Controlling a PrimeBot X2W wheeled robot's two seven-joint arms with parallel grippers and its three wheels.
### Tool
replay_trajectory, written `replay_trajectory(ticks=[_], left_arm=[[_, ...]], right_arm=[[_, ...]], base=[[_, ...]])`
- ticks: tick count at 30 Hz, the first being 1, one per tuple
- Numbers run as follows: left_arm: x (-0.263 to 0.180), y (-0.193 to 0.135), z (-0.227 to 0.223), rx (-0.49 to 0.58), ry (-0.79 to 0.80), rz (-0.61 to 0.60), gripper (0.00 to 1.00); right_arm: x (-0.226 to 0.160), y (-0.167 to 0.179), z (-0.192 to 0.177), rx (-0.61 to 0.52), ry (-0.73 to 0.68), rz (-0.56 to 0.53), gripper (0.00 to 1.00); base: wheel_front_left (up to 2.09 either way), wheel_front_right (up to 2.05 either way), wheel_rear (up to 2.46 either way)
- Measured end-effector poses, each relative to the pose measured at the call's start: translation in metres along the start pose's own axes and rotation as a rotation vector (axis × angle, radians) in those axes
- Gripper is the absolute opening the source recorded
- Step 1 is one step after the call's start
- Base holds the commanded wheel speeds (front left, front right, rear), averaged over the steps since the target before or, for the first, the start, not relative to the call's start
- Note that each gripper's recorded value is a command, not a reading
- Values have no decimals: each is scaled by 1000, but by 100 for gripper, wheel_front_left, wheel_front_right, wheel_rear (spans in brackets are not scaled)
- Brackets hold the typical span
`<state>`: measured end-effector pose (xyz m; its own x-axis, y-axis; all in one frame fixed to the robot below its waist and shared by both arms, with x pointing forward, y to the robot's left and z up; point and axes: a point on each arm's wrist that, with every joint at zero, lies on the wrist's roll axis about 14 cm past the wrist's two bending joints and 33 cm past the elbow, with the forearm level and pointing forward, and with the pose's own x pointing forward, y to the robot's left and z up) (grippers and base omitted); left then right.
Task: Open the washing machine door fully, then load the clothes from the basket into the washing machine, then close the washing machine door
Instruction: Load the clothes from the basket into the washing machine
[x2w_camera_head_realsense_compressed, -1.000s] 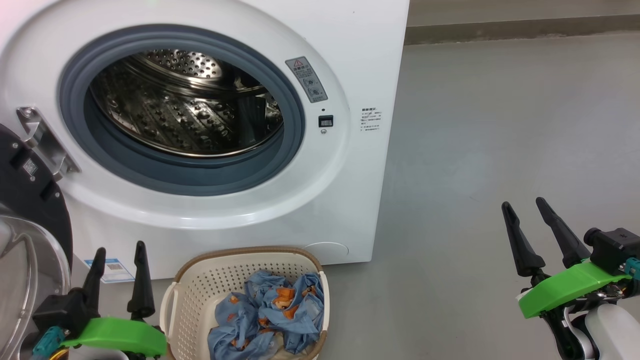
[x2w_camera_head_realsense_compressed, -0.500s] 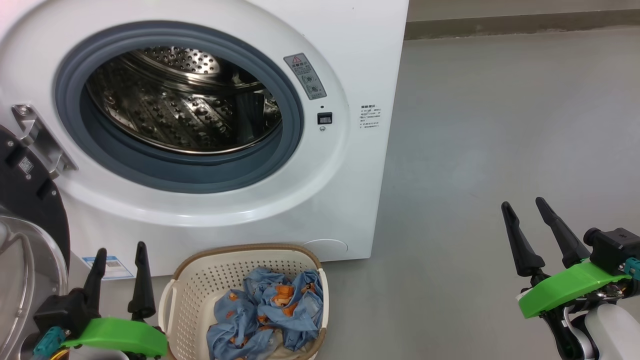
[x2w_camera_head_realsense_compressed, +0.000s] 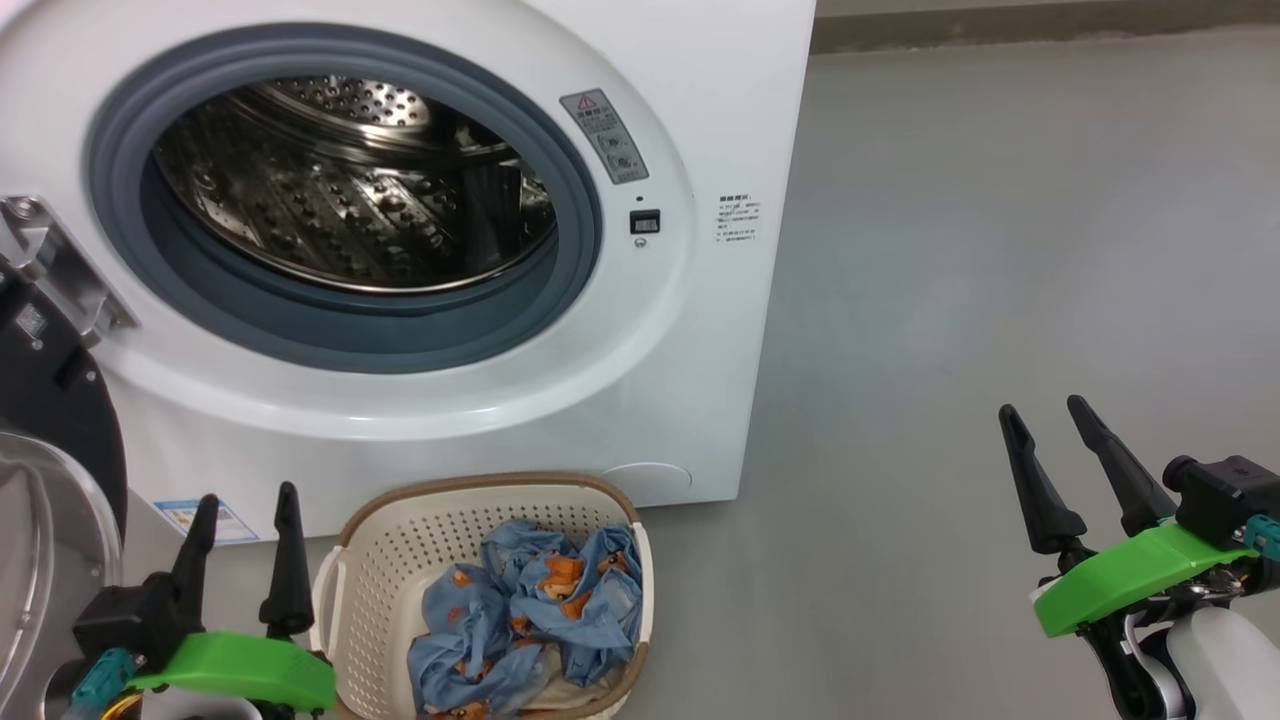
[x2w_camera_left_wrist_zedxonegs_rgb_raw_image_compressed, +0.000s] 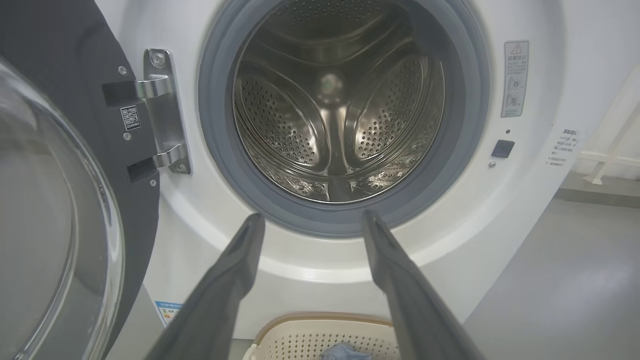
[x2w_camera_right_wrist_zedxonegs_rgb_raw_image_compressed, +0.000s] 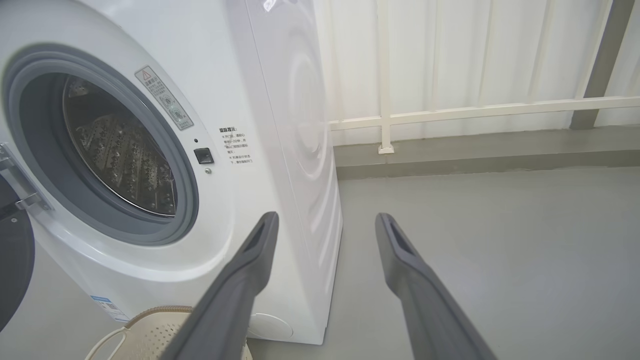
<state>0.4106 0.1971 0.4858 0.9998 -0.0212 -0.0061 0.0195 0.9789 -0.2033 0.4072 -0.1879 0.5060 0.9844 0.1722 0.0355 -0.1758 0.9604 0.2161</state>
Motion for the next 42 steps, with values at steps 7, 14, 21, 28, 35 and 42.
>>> replay_trajectory(ticks=[7, 14, 21, 28, 35, 42], left_arm=[[12, -3, -11, -1, 29, -11, 100], [27, -10, -33, 6, 89, -34, 100], [45, -22, -72, 2, 198, -72, 100], [63, -30, -108, -11, 302, -101, 100], [68, -40, -145, -23, 421, -132, 100], [66, -59, -204, -14, 627, -218, 100]], right_arm=[[3, -6, -14, 6, 38, -14, 100], [16, -11, -21, 13, 51, -25, 100], [29, -18, -36, 26, 80, -42, 100], [42, -25, -51, 22, 105, -55, 100], [49, -30, -65, 20, 131, -64, 100], [65, -37, -84, 26, 154, -75, 100]], base=[[0, 0, 0], [0, 0, 0], [0, 0, 0], [0, 0, 0], [0, 0, 0], [0, 0, 0]])
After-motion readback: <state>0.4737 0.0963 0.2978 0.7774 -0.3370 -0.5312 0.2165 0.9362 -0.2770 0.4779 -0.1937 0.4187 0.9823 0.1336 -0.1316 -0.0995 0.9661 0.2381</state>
